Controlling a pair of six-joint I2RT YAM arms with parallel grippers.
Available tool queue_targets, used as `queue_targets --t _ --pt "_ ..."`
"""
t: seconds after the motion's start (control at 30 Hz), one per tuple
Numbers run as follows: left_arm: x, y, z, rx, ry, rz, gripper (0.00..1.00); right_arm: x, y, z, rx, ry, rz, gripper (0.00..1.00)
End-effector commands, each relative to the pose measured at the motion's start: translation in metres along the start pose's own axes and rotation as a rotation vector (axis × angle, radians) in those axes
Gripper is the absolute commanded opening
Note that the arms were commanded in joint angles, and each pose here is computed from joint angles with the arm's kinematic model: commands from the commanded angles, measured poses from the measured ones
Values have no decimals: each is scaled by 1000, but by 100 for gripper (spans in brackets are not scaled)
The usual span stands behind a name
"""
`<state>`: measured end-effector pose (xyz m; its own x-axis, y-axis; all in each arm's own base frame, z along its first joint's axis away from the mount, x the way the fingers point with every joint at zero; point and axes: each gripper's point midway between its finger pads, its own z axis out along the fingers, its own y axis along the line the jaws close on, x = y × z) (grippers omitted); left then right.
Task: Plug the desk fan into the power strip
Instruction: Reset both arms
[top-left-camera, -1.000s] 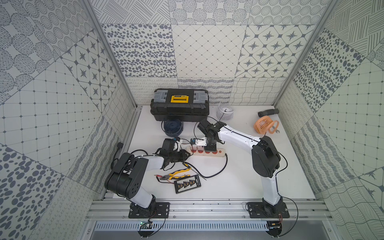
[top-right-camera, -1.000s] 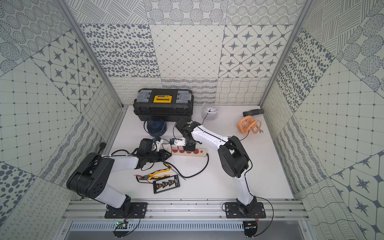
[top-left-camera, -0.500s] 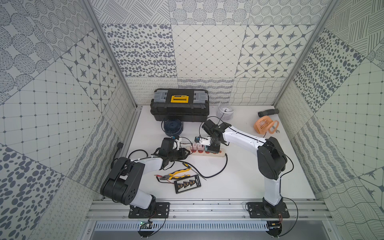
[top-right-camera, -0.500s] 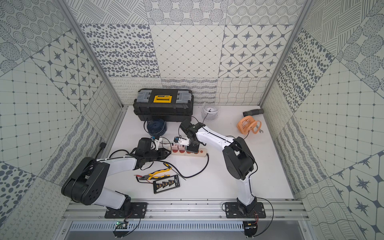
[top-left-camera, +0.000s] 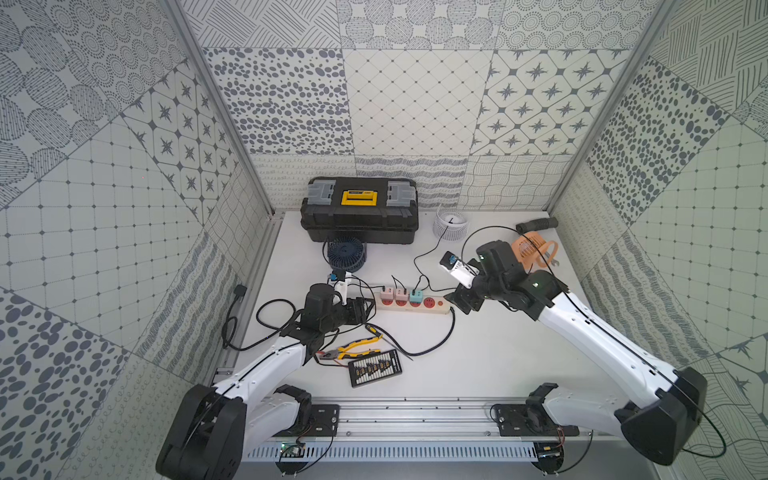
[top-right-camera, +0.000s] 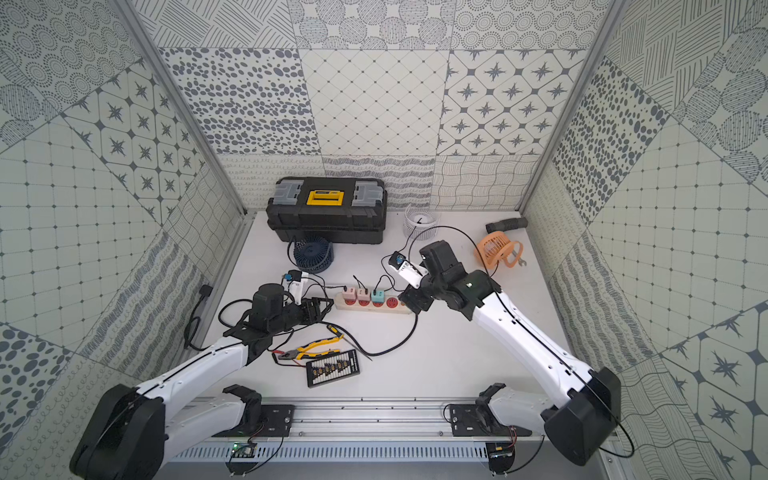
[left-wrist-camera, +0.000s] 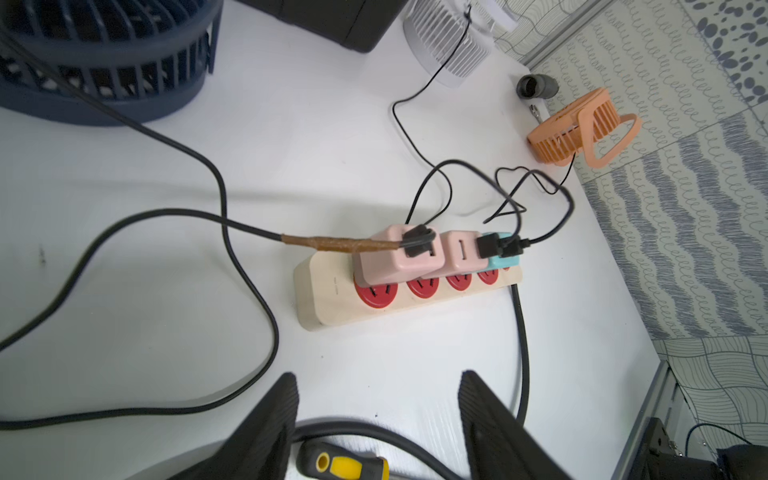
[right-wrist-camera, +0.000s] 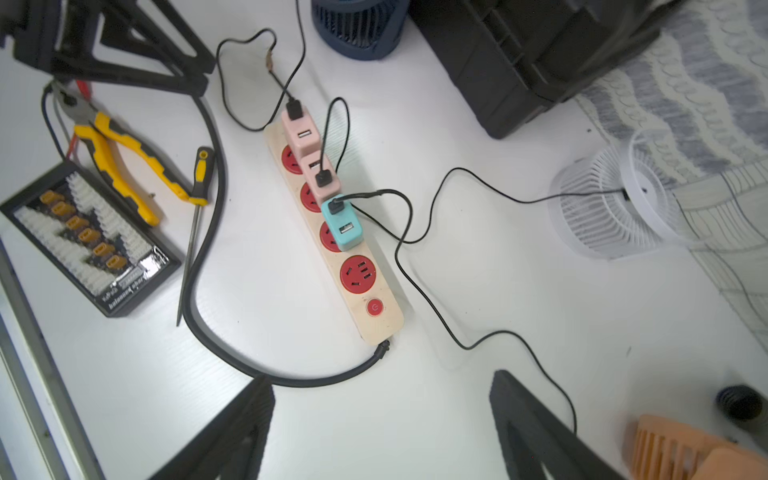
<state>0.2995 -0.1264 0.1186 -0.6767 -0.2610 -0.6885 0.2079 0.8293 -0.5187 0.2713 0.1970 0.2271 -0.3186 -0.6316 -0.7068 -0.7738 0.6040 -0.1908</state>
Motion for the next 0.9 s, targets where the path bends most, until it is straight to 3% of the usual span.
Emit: queue_targets --t 0.0,0.2,0.47,0.67,0.87 --pt "-15 15 -33 -145 -103 98 70 -11 -17 -13 74 -204 178 95" --pt "-44 26 -62 -257 -293 161 97 44 -68 -27 333 -361 471 97" --pt "-72 71 -64 -507 -431 268 98 134 -128 -14 543 -367 756 97" --pt "-71 89 -29 -536 -324 384 98 158 -162 -12 656 -381 774 97" --pt "-72 97 0 -503 -447 570 98 160 -174 6 688 -455 682 97"
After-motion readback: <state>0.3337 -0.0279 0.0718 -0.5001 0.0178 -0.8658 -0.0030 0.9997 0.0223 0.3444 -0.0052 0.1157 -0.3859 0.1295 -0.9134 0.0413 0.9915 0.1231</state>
